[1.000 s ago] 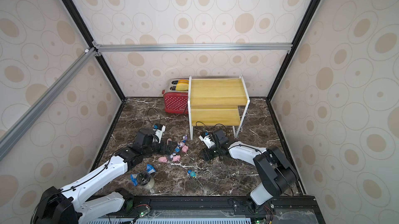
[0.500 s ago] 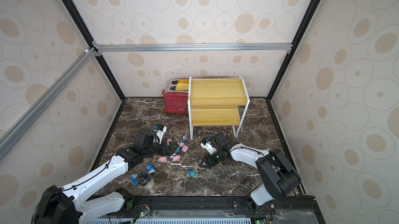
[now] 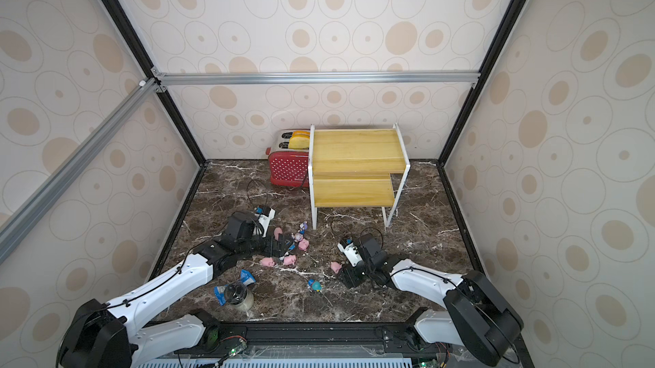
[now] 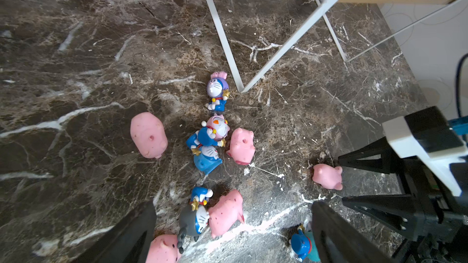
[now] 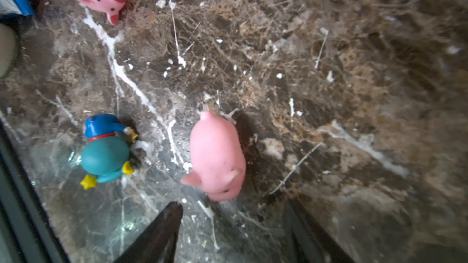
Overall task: Organize plastic toys on shelves
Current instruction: Pick up the plastic toy at the center of the board.
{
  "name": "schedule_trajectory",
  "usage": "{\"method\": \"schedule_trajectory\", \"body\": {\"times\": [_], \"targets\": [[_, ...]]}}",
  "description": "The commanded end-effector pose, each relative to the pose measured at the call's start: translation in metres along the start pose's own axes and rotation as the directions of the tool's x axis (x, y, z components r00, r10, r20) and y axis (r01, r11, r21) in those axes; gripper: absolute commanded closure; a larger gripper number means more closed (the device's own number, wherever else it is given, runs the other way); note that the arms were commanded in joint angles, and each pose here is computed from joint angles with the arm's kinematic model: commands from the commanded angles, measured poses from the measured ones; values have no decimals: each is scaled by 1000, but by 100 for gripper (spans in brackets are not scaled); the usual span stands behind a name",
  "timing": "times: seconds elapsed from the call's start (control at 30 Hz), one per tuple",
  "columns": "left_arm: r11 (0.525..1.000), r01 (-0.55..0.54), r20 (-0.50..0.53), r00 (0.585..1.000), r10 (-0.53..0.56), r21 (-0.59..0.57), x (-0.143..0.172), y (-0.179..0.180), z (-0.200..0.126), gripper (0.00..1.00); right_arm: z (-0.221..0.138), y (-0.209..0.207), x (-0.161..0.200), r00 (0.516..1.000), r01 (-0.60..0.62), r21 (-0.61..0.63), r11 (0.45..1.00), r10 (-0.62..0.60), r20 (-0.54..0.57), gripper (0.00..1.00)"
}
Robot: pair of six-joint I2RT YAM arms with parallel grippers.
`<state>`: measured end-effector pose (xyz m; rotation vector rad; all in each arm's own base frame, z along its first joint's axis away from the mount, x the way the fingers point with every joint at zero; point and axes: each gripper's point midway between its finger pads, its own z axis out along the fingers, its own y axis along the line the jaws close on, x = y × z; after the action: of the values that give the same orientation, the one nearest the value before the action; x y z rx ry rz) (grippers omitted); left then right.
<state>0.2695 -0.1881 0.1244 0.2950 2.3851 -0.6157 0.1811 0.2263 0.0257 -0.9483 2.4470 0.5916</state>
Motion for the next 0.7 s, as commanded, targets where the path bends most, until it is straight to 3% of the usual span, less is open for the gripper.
{"method": "schedule_trajectory", "body": {"times": [0.0,0.23,0.67], "targets": [[1000,-21,3,1000,21,-6,1,0,1,1,3,-12,-14,992,101,133,986,-111,66,32],[1000,-23,-3,1000,23,-9,2,1,2,1,8,-4,-24,954,221,140,965,-244,176,36],[999,-29,-16,999,28,-24,4,3,4,1,20,7,-25,932,287,117,951,-305,195,49]]}}
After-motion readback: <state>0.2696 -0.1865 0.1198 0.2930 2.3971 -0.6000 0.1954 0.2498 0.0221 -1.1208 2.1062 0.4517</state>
